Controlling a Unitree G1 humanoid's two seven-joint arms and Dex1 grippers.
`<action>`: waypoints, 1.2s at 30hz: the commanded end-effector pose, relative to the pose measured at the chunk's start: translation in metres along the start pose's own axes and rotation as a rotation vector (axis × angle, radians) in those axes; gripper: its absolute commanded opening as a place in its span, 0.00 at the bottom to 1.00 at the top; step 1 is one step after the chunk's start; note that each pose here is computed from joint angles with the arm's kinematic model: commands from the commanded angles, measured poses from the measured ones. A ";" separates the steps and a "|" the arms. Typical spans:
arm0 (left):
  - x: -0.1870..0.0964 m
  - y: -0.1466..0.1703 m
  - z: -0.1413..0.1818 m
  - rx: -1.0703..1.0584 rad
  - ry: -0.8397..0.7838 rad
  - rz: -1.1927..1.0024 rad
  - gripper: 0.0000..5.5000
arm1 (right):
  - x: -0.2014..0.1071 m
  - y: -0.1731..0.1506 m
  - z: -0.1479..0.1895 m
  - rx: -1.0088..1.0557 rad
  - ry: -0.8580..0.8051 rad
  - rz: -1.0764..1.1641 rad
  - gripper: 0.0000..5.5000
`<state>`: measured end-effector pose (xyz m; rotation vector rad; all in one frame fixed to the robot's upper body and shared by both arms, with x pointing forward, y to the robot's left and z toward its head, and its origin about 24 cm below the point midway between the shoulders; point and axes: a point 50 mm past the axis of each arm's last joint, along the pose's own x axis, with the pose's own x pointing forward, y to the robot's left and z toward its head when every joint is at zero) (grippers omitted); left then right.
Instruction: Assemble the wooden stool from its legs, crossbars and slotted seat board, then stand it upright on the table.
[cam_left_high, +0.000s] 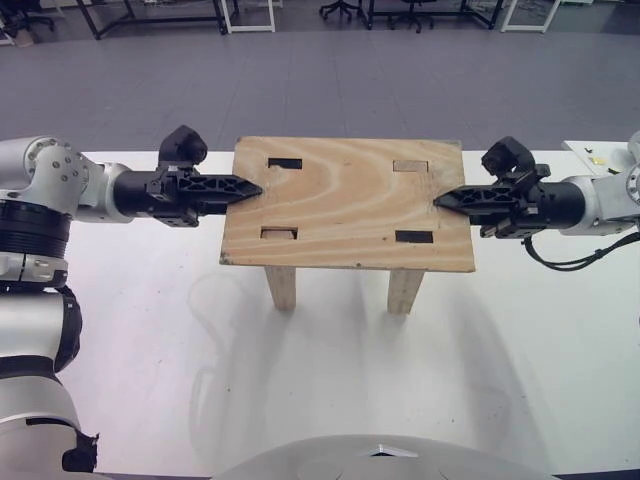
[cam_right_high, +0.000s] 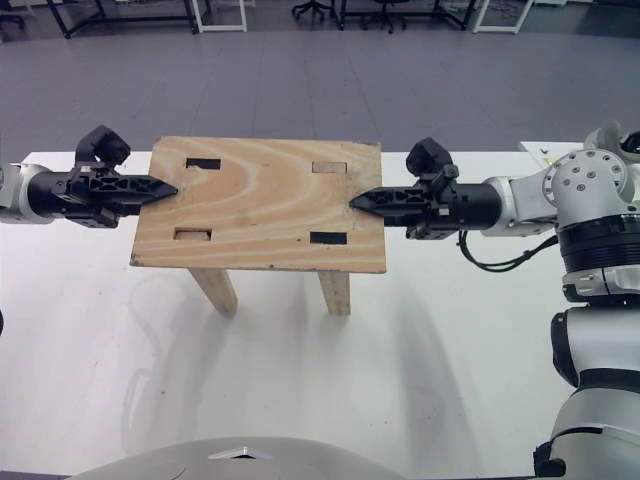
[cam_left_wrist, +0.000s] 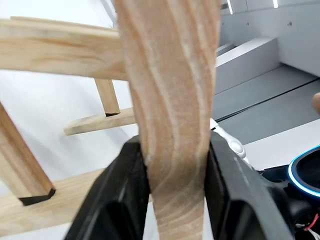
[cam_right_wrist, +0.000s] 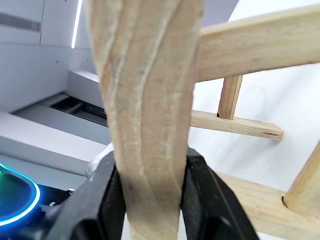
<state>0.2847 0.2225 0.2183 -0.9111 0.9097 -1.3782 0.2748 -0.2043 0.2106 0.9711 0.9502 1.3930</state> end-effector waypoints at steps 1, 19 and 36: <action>0.006 0.009 0.015 -0.059 -0.072 0.027 0.24 | 0.013 -0.001 0.007 0.095 -0.051 0.217 0.24; -0.025 0.057 0.018 -0.024 -0.271 0.363 0.69 | -0.001 -0.065 -0.015 0.075 -0.602 -0.258 0.71; -0.065 0.166 -0.071 0.815 -0.753 1.455 0.91 | -0.052 -0.137 -0.033 -1.045 -0.892 -1.518 0.98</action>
